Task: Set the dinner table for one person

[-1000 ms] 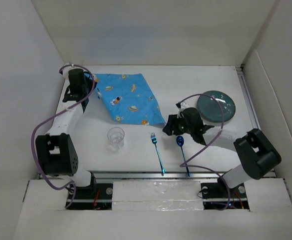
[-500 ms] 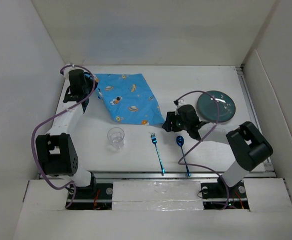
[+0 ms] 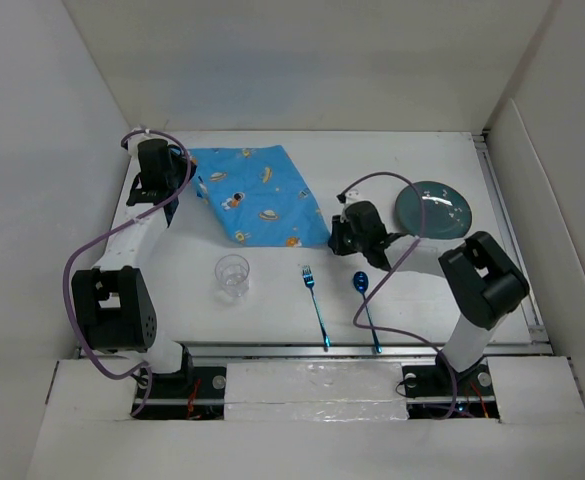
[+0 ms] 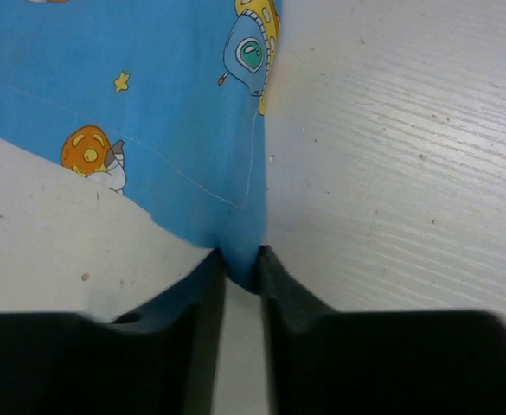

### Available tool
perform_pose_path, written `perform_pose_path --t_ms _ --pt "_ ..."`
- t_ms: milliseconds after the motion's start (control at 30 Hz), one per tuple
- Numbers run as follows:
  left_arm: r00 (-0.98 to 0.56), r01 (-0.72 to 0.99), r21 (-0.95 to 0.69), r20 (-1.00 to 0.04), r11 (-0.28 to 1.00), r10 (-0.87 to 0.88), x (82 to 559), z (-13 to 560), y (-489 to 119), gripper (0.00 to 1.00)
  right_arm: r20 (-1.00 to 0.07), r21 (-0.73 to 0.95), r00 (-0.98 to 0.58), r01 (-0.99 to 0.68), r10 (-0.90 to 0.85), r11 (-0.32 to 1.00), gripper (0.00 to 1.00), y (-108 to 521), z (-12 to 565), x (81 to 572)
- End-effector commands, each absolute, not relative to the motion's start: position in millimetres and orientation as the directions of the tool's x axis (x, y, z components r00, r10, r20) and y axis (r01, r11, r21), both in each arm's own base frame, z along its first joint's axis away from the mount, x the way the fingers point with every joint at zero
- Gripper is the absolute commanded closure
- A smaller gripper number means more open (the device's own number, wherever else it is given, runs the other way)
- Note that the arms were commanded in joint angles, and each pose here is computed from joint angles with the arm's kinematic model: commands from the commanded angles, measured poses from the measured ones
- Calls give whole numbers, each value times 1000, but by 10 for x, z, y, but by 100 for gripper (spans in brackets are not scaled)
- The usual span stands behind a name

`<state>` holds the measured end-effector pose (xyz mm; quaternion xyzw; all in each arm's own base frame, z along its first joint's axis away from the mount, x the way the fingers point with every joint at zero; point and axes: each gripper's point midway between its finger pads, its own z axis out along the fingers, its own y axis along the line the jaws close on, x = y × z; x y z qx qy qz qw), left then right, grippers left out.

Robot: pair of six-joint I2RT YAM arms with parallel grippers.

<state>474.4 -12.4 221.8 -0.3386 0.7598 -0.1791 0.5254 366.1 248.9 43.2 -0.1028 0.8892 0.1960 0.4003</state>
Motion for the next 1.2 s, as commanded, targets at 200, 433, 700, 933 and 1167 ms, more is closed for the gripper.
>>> perform_pose_path --t_ms 200,433,700,933,1167 --pt "-154 -275 -648 -700 711 -697 4827 2574 -102 100 -862 103 -504 -284 -58 953 100 2491 1023 3903" --pt "47 -76 -693 -721 717 -692 4641 4034 -113 100 -969 -57 -234 -87 -76 995 100 1830 2752 3877" --pt "203 116 -711 -666 693 -718 4097 4995 -163 100 -993 -98 -77 44 -95 994 100 1161 3909 3455" --pt "159 88 -719 -673 689 -723 4360 4756 -185 100 -994 -98 -58 94 -93 991 100 896 4007 3718" --pt "66 25 -707 -704 707 -707 5058 4408 -218 100 -996 -82 -46 64 -79 995 100 803 4077 4575"
